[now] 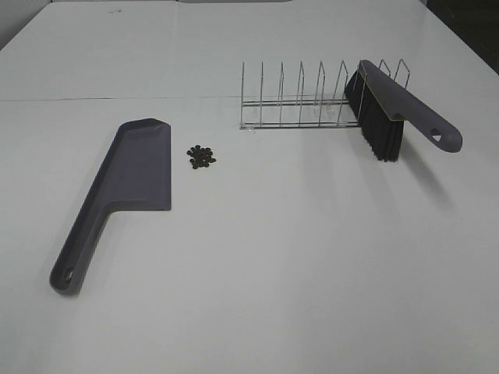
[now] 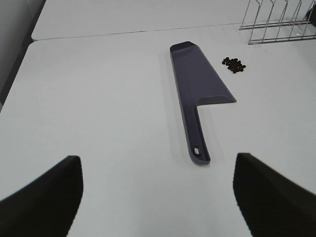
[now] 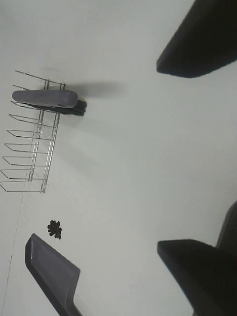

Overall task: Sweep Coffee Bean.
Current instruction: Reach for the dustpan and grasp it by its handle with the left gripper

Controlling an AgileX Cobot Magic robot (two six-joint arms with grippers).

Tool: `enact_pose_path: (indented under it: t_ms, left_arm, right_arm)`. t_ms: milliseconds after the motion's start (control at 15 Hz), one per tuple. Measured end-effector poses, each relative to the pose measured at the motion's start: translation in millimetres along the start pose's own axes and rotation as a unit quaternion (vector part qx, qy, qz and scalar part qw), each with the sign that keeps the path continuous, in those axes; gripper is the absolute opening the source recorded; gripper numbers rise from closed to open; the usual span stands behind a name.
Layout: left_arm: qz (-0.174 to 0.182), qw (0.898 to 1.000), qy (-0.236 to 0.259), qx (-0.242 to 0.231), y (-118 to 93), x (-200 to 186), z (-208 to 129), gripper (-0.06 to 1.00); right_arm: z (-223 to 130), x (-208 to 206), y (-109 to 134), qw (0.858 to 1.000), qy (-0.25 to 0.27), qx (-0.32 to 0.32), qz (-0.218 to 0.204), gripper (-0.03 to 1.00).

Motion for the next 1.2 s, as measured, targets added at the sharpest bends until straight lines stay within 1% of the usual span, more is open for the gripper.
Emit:
enact_pose_path:
  t_ms: [1200]
  left_arm:
    - [0.0, 1.0, 0.0, 0.0, 0.0, 0.0, 0.0, 0.76]
  right_arm:
    - [0.0, 0.0, 0.0, 1.0, 0.0, 0.0, 0.0, 0.76]
Point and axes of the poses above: a point on each arm's last joint axis where the gripper is mounted, x pointing out along that axis toward the gripper, y along the wrist's bending axis when the last joint is at zero, z = x × y, the point moved 5 cm from there along x, pointing out along that axis toward the gripper, and after that the axes turned 15 degrees about -x, right-handed, at the moved point
